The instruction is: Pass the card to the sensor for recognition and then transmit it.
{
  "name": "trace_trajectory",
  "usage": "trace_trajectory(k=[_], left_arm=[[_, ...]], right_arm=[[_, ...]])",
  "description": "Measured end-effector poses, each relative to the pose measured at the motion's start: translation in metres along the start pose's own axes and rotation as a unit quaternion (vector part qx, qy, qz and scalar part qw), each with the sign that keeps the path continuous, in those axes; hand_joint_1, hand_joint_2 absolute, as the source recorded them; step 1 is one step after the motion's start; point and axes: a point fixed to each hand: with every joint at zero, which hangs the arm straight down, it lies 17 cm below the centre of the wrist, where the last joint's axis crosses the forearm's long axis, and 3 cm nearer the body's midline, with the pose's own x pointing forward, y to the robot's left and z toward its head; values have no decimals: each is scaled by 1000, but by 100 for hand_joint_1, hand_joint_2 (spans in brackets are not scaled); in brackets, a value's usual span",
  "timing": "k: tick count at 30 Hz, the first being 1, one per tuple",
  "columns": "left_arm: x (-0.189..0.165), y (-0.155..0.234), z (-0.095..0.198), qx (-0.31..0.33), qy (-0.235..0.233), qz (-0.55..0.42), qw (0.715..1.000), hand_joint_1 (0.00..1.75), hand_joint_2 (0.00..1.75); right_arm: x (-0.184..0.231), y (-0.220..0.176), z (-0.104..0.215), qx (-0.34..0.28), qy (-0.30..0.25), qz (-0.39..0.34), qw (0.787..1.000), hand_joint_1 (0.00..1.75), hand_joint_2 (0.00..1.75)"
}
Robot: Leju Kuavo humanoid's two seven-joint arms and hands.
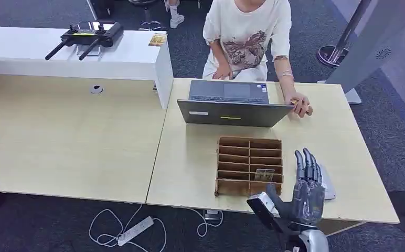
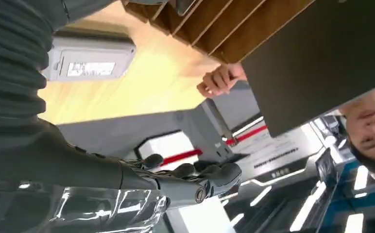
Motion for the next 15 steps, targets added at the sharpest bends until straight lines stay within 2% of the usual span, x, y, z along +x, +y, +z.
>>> trace_trajectory(k=[15], left_arm=[[1, 0, 0, -2, -2, -3, 1000, 0, 0]], right_arm=[[14, 33, 0, 119, -29, 5, 992, 0, 175]])
